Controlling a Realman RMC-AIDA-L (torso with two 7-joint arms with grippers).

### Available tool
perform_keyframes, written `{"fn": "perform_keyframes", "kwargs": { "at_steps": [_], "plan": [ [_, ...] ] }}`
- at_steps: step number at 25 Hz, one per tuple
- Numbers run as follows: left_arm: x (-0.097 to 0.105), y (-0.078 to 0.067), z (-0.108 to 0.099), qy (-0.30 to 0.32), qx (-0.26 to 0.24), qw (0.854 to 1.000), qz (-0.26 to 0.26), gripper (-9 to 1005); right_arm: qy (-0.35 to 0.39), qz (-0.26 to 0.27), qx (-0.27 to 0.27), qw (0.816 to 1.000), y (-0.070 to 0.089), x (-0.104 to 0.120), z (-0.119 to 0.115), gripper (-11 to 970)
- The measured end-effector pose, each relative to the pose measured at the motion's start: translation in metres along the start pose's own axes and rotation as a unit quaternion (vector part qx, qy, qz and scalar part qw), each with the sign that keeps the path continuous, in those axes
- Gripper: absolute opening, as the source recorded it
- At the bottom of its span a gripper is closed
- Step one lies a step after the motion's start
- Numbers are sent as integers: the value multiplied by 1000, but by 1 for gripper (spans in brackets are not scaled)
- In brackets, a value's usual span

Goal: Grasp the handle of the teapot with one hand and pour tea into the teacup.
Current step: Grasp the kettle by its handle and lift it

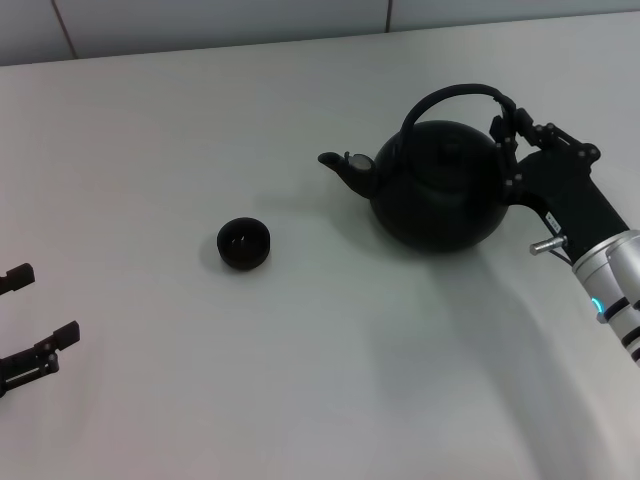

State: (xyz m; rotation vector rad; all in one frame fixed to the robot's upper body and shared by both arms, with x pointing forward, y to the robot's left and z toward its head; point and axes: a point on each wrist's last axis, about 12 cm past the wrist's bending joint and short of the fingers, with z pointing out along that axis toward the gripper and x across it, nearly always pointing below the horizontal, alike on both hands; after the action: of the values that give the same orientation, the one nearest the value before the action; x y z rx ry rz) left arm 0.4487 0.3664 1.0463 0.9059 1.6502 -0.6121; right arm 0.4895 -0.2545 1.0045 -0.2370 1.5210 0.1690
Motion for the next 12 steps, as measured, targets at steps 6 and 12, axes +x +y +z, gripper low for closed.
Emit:
{"fn": "perform_keyframes", "kwargs": {
  "at_steps": [6, 12],
  "plan": [
    [0, 0, 0, -1, 0, 1000, -1, 841, -1, 1, 4, 1000, -1, 0, 1, 119],
    [-1, 1, 1, -1, 1, 1000, 0, 840, -8, 5, 13, 1000, -3, -2, 2, 82]
  ]
}}
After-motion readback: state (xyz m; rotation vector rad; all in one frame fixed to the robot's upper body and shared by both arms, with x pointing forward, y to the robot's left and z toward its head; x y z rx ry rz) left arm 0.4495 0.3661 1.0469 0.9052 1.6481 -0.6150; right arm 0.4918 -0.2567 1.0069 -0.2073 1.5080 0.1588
